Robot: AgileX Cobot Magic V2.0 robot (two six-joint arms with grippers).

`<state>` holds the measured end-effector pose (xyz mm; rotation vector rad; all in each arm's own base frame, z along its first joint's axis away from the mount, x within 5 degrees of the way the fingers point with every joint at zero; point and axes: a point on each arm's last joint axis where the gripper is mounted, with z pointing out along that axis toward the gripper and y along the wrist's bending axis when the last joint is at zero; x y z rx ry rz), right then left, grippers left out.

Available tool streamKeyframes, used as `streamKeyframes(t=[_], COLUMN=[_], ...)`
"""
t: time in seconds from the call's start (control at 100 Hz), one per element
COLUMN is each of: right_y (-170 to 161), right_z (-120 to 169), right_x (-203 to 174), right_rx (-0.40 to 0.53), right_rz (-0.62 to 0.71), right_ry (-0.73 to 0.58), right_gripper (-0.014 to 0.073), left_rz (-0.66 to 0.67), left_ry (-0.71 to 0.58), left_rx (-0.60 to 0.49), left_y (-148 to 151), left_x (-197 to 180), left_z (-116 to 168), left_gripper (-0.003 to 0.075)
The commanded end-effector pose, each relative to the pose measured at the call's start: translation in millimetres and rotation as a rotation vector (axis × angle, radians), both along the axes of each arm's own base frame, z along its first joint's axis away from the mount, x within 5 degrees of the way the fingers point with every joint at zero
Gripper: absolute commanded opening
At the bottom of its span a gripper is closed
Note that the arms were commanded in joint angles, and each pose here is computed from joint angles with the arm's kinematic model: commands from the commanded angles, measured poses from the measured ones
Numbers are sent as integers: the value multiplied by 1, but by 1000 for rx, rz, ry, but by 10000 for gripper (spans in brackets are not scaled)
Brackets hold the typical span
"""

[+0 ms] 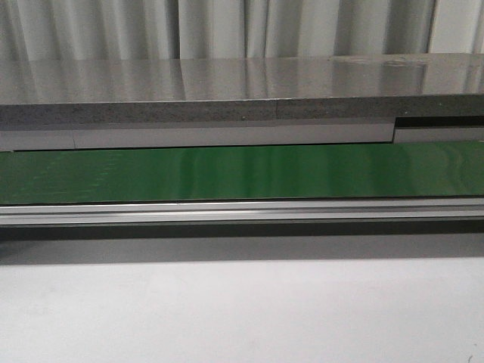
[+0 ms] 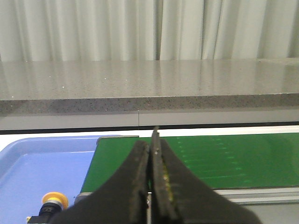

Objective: Move button from left to right

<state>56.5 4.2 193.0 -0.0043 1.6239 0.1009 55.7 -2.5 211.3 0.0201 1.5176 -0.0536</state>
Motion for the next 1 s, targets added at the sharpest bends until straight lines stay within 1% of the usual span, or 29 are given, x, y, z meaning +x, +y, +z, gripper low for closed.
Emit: streamKeyframes(t=[0.0, 0.23, 0.41, 0.6, 0.71, 0.85, 0.99], right_y=[-1, -1, -1, -1, -1, -1, -1], right_z=[14, 14, 14, 14, 14, 14, 14], right_x=[-2, -2, -2, -2, -2, -2, -2], right_rx=[-3, -3, -3, -3, -3, -3, -3], right_rz=[-5, -5, -5, -5, -5, -5, -5], right_ry=[-119, -119, -119, -119, -119, -119, -119], right_gripper=[-68, -68, -68, -68, -68, -68, -68], left_rz=[-15, -16, -16, -14, -20, -29, -33], left_ry=[-49, -64, -85, -106, -102, -44, 118], left_rx=[-9, -10, -11, -18, -80, -173, -171], left_y=[-1, -1, -1, -1, -1, -1, -4], left_x=[0, 0, -1, -4, -2, 6, 21], left_z=[-11, -10, -4, 19, 38, 59, 84], left_gripper=[-20, -20, -20, -20, -20, -20, -20])
